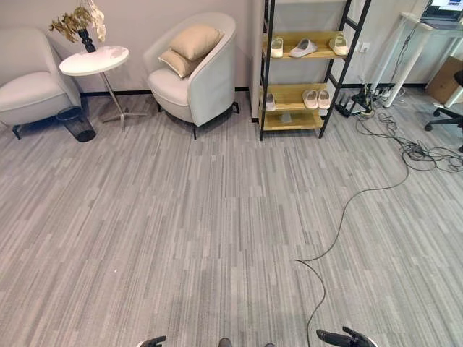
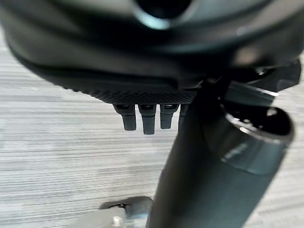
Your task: Arrange the slippers neatly on the shoe rack.
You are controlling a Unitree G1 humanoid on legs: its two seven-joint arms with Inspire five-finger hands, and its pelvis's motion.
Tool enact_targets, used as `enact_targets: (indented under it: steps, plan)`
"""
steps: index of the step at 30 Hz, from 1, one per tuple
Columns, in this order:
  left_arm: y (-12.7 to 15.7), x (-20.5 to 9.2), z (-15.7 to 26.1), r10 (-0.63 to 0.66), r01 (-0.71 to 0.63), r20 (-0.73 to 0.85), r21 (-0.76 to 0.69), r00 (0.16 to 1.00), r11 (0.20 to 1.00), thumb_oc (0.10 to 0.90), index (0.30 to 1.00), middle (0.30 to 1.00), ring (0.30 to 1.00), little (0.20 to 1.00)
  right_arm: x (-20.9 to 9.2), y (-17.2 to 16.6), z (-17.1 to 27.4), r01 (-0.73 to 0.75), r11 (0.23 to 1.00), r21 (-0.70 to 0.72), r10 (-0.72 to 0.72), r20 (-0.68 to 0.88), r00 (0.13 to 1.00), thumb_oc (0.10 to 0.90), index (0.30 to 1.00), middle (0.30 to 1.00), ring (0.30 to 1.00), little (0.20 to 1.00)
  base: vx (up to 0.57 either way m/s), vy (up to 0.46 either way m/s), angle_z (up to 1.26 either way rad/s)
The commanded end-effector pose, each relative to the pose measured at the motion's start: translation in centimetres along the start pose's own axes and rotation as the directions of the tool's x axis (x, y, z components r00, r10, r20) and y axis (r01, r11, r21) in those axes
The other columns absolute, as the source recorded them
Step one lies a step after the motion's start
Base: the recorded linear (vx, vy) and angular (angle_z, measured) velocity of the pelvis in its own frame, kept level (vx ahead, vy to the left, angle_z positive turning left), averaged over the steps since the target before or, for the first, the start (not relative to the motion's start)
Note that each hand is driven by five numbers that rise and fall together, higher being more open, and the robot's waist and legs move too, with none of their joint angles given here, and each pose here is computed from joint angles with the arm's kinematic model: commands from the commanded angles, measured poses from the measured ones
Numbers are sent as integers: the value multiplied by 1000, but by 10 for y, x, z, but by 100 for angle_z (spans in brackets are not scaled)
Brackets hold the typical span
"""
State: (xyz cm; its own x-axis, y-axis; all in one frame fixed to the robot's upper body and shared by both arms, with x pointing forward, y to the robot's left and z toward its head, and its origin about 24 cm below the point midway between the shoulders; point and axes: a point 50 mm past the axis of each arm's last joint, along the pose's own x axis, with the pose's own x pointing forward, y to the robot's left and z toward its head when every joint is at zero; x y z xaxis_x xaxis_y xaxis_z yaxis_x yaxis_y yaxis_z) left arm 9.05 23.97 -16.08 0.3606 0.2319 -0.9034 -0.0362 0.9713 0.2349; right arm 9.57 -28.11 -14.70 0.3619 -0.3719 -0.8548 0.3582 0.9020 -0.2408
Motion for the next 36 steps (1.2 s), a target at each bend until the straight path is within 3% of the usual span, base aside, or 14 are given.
enact_targets:
  steps: [1,7,12,16,25,28,36]
  plan:
    - [0,3,25,23,-31,76,99,997,995,800,900,900,900,900,-2,-2,-5,7,997,-76,-7,9,1000,800,900,900,900,900,0,-6,-3]
    - [-14,3,22,-17,9,48,172,999,985,800,900,900,900,900,-4,15,-16,-45,995,-84,43,-28,999,800,900,900,900,900,4,-28,-3]
    - [-41,2,31,-133,80,92,435,987,897,800,900,900,900,900,-5,25,-21,-80,992,-98,76,-40,996,800,900,900,900,900,-11,-47,-20]
    - [-41,1,27,-121,83,75,393,990,916,800,900,900,900,900,-6,26,-26,-88,993,-78,84,-53,995,800,900,900,900,900,-18,-94,-22]
    - [-65,-1,34,-208,133,93,510,974,850,800,900,900,900,900,-4,26,-13,-102,990,-102,101,-21,995,800,900,900,900,900,-1,-105,-10]
    - [-71,-2,47,-236,119,139,565,962,817,800,900,900,900,900,-3,25,-12,-114,982,-153,111,-28,993,800,900,900,900,900,52,-119,-34]
    - [-69,-3,83,-237,54,263,555,935,830,800,900,900,900,900,-2,25,-7,-145,941,-305,140,-38,989,800,900,900,900,900,92,-214,-25]
